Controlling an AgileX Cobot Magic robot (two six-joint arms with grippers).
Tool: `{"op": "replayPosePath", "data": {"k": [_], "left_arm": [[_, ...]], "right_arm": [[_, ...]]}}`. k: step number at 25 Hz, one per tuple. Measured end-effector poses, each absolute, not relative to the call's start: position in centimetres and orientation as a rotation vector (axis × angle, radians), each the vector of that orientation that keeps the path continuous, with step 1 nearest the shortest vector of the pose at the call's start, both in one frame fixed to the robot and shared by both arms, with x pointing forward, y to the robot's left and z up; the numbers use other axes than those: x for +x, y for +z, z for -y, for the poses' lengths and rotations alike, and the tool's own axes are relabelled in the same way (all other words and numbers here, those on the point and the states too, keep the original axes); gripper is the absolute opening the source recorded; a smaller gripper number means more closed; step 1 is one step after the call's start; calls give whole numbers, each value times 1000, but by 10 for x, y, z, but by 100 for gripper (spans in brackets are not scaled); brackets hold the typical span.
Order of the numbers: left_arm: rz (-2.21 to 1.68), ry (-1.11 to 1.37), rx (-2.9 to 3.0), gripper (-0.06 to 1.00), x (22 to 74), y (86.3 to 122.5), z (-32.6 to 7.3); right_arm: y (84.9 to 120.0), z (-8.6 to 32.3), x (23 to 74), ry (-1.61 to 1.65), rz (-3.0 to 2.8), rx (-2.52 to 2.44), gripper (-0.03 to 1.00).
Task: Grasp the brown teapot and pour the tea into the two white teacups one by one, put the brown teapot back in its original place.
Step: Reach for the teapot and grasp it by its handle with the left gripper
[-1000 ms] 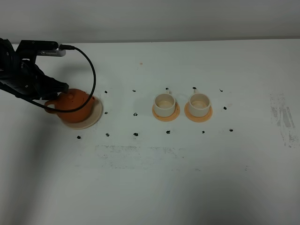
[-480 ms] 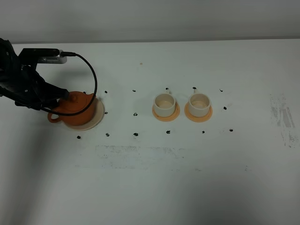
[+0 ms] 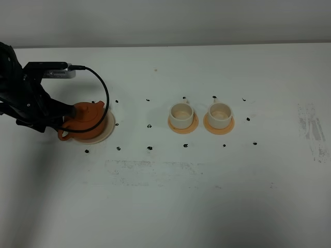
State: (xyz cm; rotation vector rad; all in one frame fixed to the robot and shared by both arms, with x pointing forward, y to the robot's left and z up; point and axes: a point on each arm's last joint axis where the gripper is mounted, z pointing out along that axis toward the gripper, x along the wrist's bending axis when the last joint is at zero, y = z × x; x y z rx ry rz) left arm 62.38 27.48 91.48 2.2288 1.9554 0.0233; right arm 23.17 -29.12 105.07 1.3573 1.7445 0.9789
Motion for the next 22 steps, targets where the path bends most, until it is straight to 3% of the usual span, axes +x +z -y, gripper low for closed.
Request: {"op": "replayPosePath", "data": {"k": [14,18,22], "left_arm": [[-1858,246,2234,46,596,974,-286],[-1807,215,2311,46,574,1001,-282],[-1667,207,2426,46,568,1007,-268]], "right_arm": [[1051,291,232,979,-1745,1357,39],[1051,291,232,979,-1745,1357,39],[1051,291,232,979,-1745,1357,39]]}}
